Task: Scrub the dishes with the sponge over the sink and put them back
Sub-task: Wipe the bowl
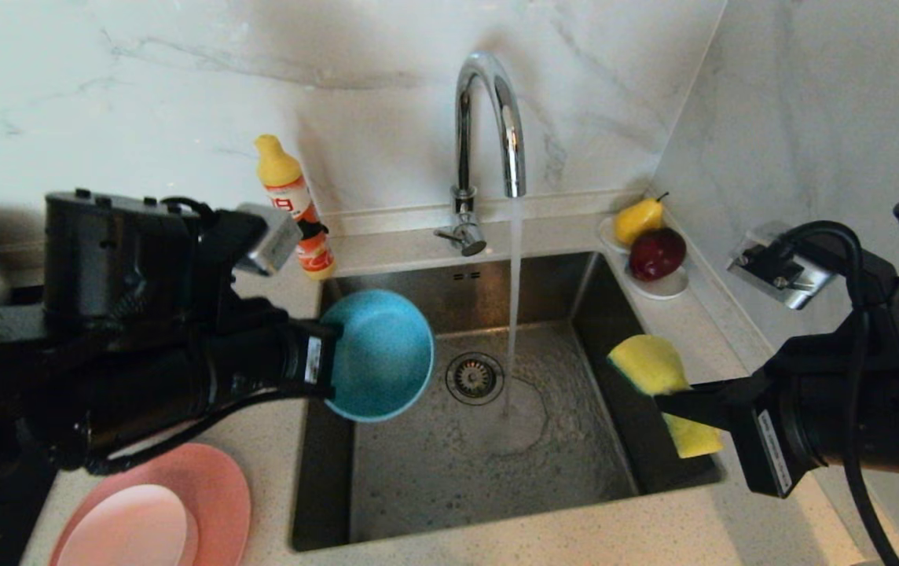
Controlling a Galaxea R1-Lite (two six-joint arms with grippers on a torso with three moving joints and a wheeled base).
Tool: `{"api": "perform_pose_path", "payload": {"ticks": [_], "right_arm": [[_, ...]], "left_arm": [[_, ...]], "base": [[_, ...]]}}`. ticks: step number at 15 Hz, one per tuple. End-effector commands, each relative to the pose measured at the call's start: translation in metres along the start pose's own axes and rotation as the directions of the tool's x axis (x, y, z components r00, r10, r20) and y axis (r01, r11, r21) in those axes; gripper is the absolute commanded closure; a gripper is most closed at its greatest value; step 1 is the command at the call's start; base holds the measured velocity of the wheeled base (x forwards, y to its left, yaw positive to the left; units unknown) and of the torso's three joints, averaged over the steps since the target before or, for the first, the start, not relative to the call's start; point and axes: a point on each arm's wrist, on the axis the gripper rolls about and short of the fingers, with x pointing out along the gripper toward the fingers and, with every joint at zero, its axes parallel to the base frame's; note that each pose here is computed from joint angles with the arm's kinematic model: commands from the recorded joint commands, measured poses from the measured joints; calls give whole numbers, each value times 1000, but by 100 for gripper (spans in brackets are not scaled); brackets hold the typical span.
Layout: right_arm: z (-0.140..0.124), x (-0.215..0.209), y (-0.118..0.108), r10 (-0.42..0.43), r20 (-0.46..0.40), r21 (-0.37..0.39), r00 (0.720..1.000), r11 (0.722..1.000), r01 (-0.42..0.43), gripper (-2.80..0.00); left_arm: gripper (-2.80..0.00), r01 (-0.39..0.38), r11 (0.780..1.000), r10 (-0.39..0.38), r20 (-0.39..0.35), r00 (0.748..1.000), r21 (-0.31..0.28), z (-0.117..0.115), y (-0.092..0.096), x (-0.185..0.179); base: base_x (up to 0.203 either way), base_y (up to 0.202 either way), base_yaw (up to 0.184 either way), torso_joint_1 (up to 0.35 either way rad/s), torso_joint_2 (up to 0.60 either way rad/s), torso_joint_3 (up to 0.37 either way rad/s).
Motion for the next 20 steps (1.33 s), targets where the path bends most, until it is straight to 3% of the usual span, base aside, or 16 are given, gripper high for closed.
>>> {"api": "perform_pose_path", "payload": {"ticks": [1, 4, 7, 11, 16, 18, 20], "right_arm": [[2, -7, 9, 42, 19, -21, 999, 999, -41, 0], [2, -6, 15, 68, 12, -38, 998, 997, -68, 0], [0, 14, 30, 101, -49, -69, 994, 992, -104, 0], [18, 33, 57, 157, -86, -100, 984, 981, -165, 0], [35, 46, 78, 230, -127, 11, 965, 973, -231, 0], [44, 48, 82, 255, -120, 49, 959, 967, -251, 0], [51, 55, 86, 268, -147, 101, 952, 962, -255, 0]], "left_arm": [[0, 7, 1000, -7, -1, 1000, -28, -12, 2, -10], [0, 21, 999, -21, -4, 1000, -29, -19, -2, -8], [0, 89, 996, -89, -45, 995, -10, -29, -32, 4], [0, -12, 998, 17, 86, 996, -59, -25, -51, 27], [0, -85, 995, 91, 114, 989, -56, -26, -70, 33], [0, -134, 987, 148, 172, 974, -92, -19, -75, 39], [0, -137, 984, 159, 212, 964, -116, -13, -79, 39]], "base": [[0, 0, 0, 0, 0, 0], [0, 0, 0, 0, 0, 0], [0, 0, 0, 0, 0, 0], [0, 0, 0, 0, 0, 0], [0, 0, 0, 0, 0, 0], [0, 0, 0, 0, 0, 0], [0, 0, 0, 0, 0, 0]]}}
